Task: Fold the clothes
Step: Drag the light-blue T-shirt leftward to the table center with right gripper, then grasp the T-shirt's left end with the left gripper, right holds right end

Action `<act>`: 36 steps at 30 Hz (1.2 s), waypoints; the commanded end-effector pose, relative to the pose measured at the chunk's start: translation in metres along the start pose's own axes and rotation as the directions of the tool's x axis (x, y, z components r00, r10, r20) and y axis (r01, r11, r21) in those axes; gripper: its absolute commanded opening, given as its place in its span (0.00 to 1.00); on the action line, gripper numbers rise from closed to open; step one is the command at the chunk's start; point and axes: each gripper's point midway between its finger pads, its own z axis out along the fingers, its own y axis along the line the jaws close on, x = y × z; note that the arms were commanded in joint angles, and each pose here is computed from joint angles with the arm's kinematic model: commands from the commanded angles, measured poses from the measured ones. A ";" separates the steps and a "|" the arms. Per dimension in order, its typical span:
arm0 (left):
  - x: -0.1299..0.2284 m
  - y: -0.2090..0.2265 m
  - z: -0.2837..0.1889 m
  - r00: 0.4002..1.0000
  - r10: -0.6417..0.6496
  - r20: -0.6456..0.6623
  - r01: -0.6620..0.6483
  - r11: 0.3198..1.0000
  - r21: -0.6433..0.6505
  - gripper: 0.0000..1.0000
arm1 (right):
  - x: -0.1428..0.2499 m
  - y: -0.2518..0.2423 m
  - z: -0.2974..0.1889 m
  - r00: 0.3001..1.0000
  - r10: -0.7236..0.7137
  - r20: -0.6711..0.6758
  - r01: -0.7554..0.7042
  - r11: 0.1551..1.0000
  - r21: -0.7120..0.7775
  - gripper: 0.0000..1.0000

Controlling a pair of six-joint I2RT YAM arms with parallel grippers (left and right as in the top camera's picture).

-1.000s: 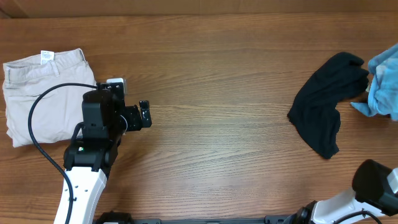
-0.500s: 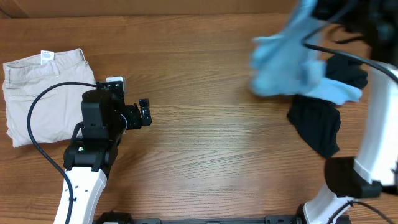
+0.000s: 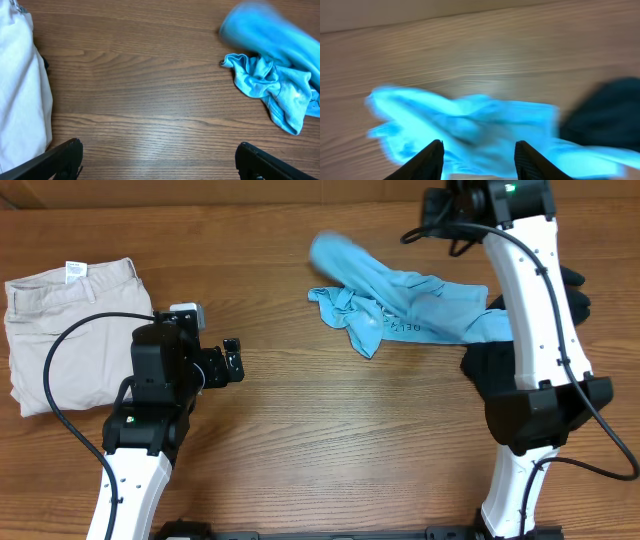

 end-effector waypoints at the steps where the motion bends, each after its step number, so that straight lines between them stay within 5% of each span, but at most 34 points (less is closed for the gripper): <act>1: -0.008 -0.001 -0.002 1.000 -0.010 0.019 0.010 1.000 0.006 1.00 | -0.011 -0.092 -0.030 0.994 0.086 0.070 -0.102 0.955 0.277 0.49; 7: -0.008 0.000 -0.002 1.000 -0.010 0.019 0.010 1.000 0.006 1.00 | 0.017 -0.149 0.002 0.943 0.325 -0.070 -0.307 0.933 0.188 0.33; 11: -0.008 -0.001 -0.002 1.000 -0.010 0.019 0.010 1.000 0.006 1.00 | 0.038 -0.187 0.034 0.893 0.430 -0.135 -0.408 0.899 0.160 0.33; 22: -0.007 -0.001 -0.002 1.000 -0.009 0.015 0.009 1.000 0.008 1.00 | 0.078 -0.199 0.127 0.907 0.378 -0.185 -0.393 0.918 -0.054 0.32; 36: -0.005 -0.008 -0.002 1.000 -0.021 0.003 0.021 0.999 0.050 1.00 | 0.144 -0.239 0.173 0.905 0.384 -0.185 -0.352 0.918 0.185 0.38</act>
